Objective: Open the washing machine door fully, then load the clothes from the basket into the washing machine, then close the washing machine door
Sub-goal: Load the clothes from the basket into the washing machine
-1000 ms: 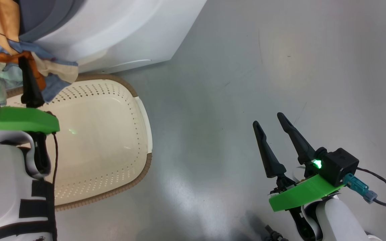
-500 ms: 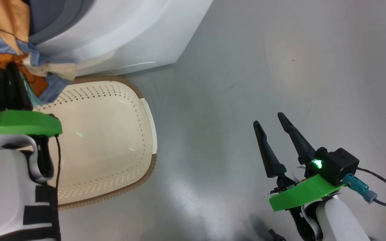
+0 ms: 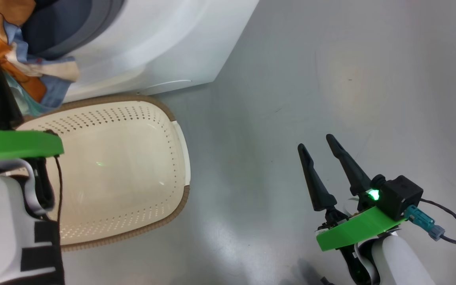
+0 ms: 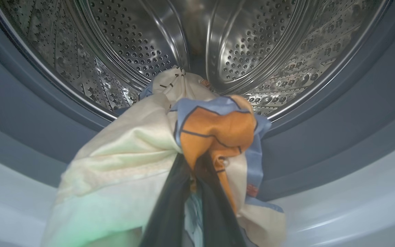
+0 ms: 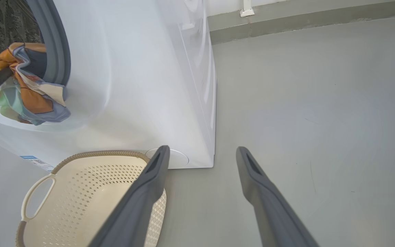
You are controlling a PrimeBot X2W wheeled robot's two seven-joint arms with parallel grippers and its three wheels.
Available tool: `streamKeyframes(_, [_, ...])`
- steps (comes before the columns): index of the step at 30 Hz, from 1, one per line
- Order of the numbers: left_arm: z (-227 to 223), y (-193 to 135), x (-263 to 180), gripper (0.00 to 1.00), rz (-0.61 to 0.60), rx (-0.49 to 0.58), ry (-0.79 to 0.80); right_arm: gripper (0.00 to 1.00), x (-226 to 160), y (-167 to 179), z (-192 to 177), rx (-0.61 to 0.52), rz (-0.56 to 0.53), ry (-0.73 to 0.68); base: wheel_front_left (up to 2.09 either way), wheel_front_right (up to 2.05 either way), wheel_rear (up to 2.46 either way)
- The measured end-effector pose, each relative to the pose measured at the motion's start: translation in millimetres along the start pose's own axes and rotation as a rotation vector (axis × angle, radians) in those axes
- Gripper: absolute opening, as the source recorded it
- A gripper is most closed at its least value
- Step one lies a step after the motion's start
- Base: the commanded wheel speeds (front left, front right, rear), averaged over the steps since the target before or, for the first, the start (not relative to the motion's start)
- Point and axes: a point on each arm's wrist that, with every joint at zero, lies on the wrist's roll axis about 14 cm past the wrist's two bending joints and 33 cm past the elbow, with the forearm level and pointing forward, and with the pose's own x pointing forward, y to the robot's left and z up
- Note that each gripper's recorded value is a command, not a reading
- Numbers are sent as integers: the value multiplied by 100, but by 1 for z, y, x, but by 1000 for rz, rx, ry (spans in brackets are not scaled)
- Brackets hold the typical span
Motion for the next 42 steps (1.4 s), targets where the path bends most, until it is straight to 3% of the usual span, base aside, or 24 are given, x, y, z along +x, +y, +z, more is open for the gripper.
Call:
streamKeyframes(20, [40, -35, 102, 0, -85, 109, -48, 100, -22, -13, 5, 22, -55, 5, 0, 0, 0])
streamKeyframes(37, [41, -45, 175, 0, -87, 202, -5, 100, -41, -29, -23, 25, -127, 98, 0, 0, 0])
streamKeyframes(42, [57, -42, 192, 0, -69, 190, -58, 100, -46, -34, -31, 25, -148, 121, 0, 0, 0])
